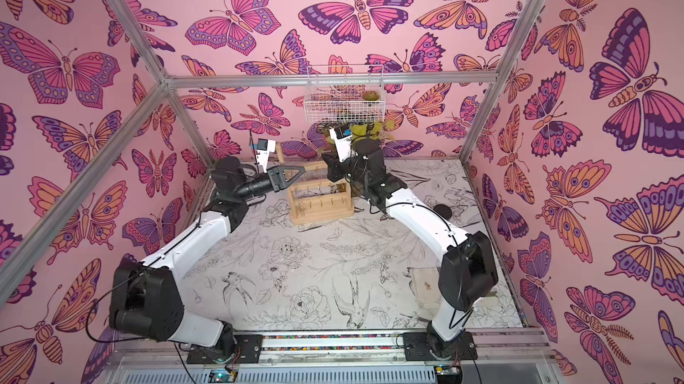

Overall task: Hang the necklace on the jewelry display stand
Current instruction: Hang the necklace on the stand.

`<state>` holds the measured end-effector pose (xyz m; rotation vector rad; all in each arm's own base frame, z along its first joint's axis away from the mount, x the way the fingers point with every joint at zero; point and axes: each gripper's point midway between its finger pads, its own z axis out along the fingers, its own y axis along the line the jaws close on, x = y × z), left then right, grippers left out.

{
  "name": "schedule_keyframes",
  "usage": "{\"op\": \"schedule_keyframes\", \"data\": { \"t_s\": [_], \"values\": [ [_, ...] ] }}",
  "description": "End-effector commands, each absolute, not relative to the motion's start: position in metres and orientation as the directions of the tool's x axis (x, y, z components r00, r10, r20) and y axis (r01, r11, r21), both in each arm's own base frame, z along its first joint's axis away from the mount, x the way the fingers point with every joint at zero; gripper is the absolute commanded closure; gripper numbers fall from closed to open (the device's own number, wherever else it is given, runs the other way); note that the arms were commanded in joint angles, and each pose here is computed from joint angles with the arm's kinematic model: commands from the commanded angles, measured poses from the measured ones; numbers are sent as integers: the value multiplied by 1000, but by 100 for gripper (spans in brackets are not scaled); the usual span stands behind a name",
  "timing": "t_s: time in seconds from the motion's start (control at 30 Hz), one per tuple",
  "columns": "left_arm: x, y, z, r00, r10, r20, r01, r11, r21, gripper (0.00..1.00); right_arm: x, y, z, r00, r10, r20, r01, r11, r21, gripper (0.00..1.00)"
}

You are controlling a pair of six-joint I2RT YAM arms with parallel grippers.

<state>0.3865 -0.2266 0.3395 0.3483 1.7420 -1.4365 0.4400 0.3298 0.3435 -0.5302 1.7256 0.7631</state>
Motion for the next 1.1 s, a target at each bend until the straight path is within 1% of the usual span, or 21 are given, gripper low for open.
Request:
{"op": "schedule_keyframes", "data": {
  "t_s": [0.0, 0.47, 1.07],
  "values": [
    [393, -226, 344, -584, -282, -761, 693, 315, -649, 92, 445, 332, 359, -258, 46, -965, -708, 671, 221, 100],
    [397, -225, 332, -596, -285, -751, 674, 330, -661, 92, 462, 341, 344, -293, 17, -956, -715, 660, 231, 100],
    [391, -226, 295, -627, -280, -727, 626, 375, -684, 92, 458, 347, 305, -387, -53, -921, -720, 641, 266, 100]
  ]
}}
